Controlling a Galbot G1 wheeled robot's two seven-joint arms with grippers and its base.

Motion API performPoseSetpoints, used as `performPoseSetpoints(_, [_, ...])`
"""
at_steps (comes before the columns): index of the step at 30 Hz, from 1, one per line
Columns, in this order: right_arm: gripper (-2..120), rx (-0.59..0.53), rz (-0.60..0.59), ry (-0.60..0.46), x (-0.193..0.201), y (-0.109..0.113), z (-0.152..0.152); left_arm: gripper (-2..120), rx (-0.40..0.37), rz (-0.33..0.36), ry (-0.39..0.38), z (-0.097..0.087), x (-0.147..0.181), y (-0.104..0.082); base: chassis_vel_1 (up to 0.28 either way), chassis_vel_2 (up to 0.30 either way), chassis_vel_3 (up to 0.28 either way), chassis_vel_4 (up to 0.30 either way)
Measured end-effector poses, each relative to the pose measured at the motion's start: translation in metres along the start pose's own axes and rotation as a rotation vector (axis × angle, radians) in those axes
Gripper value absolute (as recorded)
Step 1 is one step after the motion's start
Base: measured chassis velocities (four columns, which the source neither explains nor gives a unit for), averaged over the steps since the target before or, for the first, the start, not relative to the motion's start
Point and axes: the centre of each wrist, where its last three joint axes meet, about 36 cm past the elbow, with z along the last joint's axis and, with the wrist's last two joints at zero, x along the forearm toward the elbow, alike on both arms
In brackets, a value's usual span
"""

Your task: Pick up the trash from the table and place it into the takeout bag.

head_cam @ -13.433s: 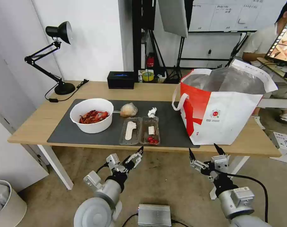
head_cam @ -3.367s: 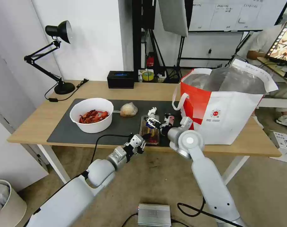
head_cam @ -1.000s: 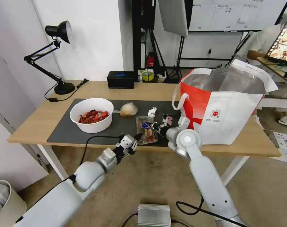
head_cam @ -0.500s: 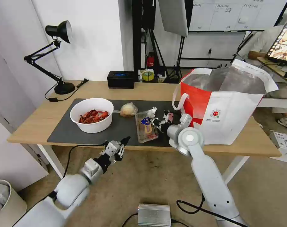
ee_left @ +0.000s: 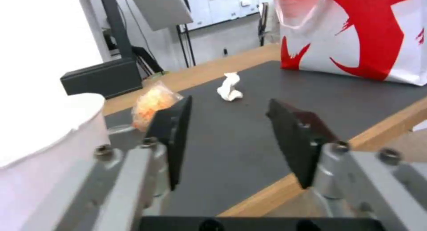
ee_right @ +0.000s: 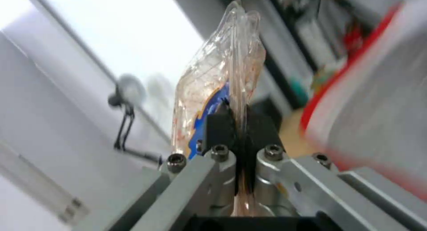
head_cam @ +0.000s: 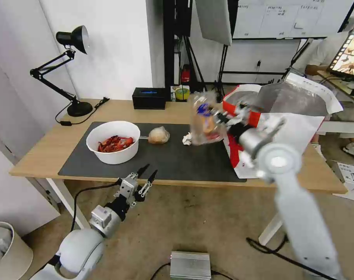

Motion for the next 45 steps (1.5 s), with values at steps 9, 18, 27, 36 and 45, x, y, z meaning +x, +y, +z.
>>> performPoseSetpoints(9, [0, 0.09, 0.067, -0.158, 0.034, -0.011, -0.068, 92, 0.022, -0.008, 0.011, 0.012, 0.0, -0.004, 0.0, 0.0, 0.0, 0.0])
performPoseSetpoints(18, [0, 0.165, 0.185, -0.268, 0.028, -0.04, -0.11, 100, 0.032, -0.006, 0.007, 0.014, 0.0, -0.008, 0.0, 0.0, 0.0, 0.0])
performPoseSetpoints(27, [0, 0.355, 0.278, -0.313, 0.015, -0.075, -0.114, 100, 0.043, 0.0, -0.005, 0.013, -0.002, -0.012, 0.0, 0.0, 0.0, 0.0])
performPoseSetpoints(36, [0, 0.414, 0.307, -0.232, 0.02, -0.104, -0.069, 100, 0.047, 0.01, -0.014, 0.013, -0.003, -0.016, 0.0, 0.0, 0.0, 0.0])
performPoseSetpoints(45, [0, 0.37, 0.314, -0.206, 0.026, -0.097, -0.058, 100, 0.053, 0.012, -0.016, 0.013, -0.004, -0.02, 0.0, 0.0, 0.0, 0.0])
